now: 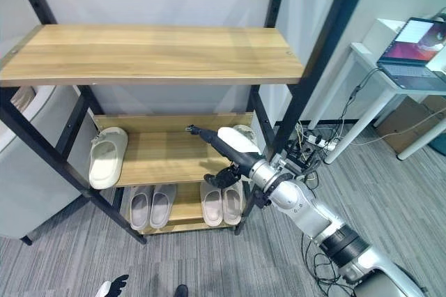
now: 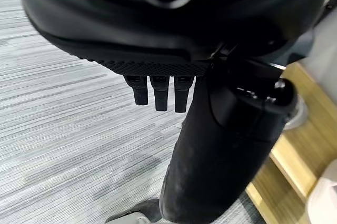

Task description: Arrange the slippers neatly on the shoe rack.

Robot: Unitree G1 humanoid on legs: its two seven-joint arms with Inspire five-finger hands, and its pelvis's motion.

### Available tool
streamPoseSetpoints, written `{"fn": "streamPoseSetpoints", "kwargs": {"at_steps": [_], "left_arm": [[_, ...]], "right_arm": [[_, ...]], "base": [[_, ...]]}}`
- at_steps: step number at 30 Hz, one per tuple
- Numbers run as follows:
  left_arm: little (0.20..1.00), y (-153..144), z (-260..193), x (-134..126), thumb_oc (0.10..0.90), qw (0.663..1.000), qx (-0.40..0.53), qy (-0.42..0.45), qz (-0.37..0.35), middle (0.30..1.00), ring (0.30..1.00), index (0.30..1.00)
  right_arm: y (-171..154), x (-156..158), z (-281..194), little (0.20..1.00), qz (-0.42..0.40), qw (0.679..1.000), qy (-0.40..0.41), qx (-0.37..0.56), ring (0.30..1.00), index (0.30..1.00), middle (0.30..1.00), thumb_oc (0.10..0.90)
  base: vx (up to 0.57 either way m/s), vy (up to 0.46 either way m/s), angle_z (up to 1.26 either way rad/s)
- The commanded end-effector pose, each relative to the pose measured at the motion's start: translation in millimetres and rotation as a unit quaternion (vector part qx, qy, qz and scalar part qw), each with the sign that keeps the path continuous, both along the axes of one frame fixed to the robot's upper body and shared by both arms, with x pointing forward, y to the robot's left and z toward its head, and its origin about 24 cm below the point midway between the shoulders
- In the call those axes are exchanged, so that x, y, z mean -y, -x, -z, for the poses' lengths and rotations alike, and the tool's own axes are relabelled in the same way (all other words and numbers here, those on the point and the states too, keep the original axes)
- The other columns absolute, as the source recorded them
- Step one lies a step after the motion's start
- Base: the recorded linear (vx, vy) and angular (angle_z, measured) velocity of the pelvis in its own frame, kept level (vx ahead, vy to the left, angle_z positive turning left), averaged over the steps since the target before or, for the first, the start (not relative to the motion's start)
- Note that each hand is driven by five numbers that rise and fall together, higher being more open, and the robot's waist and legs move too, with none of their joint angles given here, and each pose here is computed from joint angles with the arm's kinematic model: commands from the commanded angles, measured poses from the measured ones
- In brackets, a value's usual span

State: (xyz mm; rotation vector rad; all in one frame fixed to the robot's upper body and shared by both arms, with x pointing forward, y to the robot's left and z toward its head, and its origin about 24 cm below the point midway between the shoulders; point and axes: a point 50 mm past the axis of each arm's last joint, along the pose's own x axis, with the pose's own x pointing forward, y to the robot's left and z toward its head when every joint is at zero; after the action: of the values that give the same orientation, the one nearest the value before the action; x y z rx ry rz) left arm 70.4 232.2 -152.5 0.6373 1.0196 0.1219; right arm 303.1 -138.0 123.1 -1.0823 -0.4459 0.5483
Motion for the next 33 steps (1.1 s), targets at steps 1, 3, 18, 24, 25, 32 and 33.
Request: {"fn": "streamPoseSetpoints", "kwargs": {"at_steps": [1,3,18,24,25,32,33], "left_arm": [[0.9,-13.5,-0.8,12.5,0.8,0.999,0.031,0.003,0.017,0.9,0.9,0.9],[0.9,-11.7,-1.1,8.9,0.8,1.0,0.029,0.0,0.009,0.9,0.9,0.9],[0.9,-16.3,-3.3,-1.5,0.8,0.999,0.038,0.005,-0.022,0.9,0.9,0.9],[0.9,-41.9,-12.5,-4.6,0.8,0.996,0.084,0.011,-0.028,0.9,0.9,0.9],[0.9,-45.1,-13.7,-4.6,0.8,0.996,0.089,0.012,-0.028,0.9,0.9,0.9],[0.9,-39.8,-10.7,-6.3,0.8,0.996,0.075,0.015,-0.037,0.9,0.9,0.9],[0.9,-39.8,-10.7,-6.2,0.8,0.996,0.075,0.015,-0.037,0.9,0.9,0.9]], "right_arm": [[-17.8,-0.5,-55.6,0.9,0.006,0.987,0.041,0.155,0.9,0.9,0.9,0.8],[-28.5,7.4,-58.0,0.9,0.032,0.982,0.084,0.165,0.9,0.9,0.9,0.8],[-91.8,64.6,-91.4,0.9,0.217,0.929,0.243,0.175,0.9,0.9,0.9,0.8],[-102.3,76.9,-109.5,0.9,0.259,0.913,0.268,0.168,0.9,0.9,0.9,0.8],[-102.9,76.8,-113.4,0.9,0.261,0.912,0.267,0.168,0.9,0.9,0.9,0.8],[-106.6,91.5,-112.3,0.9,0.295,0.905,0.275,0.133,0.9,0.9,0.9,0.8],[-106.7,91.4,-112.3,0.9,0.295,0.905,0.275,0.133,0.9,0.9,0.9,0.8]], "base": [[-0.03,0.02,0.18],[-0.03,0.014,0.08],[-0.01,0.01,0.05],[0.0,0.002,0.01],[0.0,0.0,0.0],[0.01,0.001,0.05],[0.02,0.004,0.07]]}}
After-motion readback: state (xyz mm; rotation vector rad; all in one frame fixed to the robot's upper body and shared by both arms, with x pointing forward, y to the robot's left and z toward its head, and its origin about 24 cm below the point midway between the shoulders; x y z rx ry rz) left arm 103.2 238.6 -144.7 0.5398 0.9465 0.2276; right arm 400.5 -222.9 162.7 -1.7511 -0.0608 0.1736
